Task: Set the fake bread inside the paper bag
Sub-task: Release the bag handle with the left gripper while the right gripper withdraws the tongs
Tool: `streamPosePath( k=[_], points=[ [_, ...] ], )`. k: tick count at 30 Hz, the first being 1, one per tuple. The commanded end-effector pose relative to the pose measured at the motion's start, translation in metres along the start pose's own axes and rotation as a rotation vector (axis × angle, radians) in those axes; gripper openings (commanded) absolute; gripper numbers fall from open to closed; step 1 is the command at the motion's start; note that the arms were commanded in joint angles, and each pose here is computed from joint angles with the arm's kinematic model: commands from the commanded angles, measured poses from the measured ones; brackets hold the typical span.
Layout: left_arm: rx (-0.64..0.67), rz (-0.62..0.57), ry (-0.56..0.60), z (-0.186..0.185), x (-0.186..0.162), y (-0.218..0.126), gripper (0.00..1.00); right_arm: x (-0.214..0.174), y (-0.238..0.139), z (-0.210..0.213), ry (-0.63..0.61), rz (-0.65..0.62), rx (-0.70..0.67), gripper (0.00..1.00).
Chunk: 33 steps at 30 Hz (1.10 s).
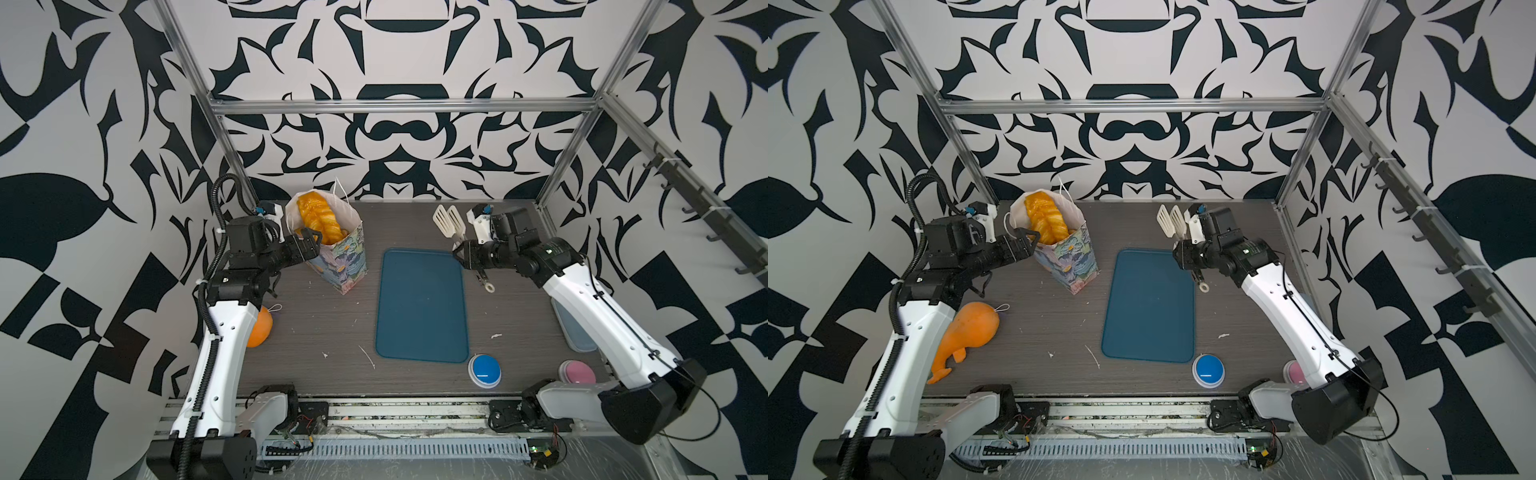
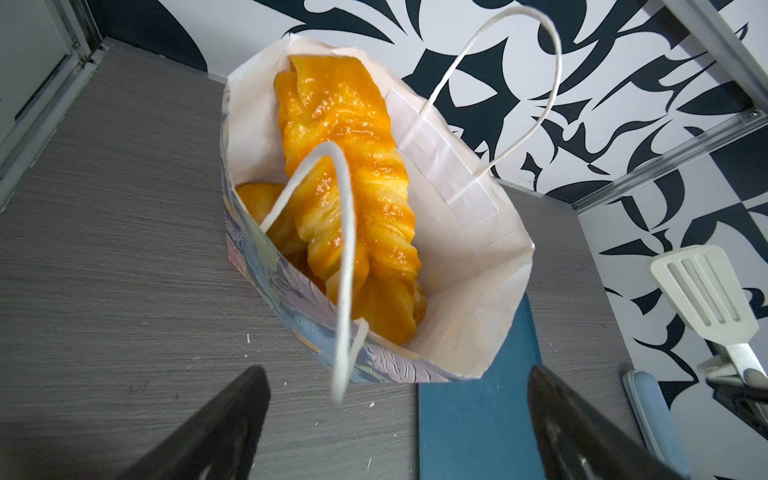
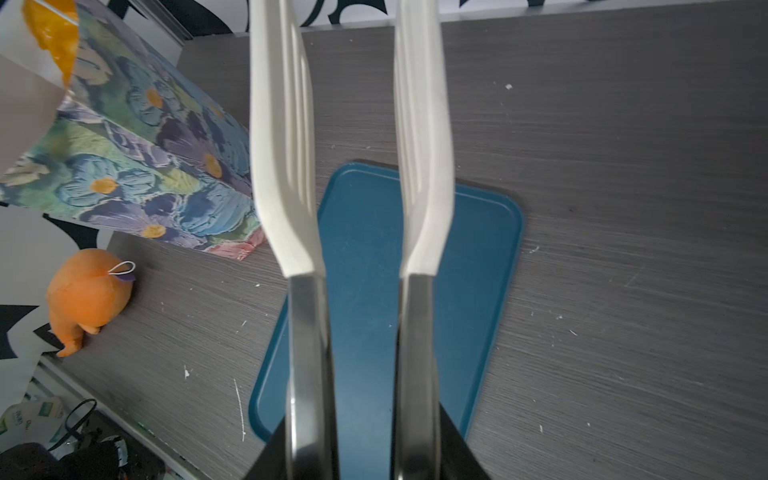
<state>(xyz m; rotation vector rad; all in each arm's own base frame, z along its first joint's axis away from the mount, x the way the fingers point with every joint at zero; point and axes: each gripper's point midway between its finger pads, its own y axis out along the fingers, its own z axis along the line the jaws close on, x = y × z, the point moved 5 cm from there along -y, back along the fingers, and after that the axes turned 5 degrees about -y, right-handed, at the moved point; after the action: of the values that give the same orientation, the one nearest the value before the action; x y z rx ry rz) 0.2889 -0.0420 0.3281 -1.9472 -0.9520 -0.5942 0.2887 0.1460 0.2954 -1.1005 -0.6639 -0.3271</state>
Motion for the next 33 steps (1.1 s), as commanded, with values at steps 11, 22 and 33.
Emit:
streamPosePath(
  k=[11, 22, 33],
  points=[
    [-0.036, 0.049, -0.022, 0.007, -0.040, -0.004, 0.99, -0.038, 0.018, -0.051, 0.181, -0.017, -0.049, 0.38],
    [0.037, -0.023, 0.000, 0.021, -0.066, -0.007, 0.99, -0.064, 0.032, -0.087, 0.299, 0.041, -0.148, 0.37],
    [0.079, -0.024, 0.234, 0.004, -0.105, 0.016, 0.99, -0.094, 0.042, -0.128, 0.430, 0.074, -0.279, 0.37]
  ],
)
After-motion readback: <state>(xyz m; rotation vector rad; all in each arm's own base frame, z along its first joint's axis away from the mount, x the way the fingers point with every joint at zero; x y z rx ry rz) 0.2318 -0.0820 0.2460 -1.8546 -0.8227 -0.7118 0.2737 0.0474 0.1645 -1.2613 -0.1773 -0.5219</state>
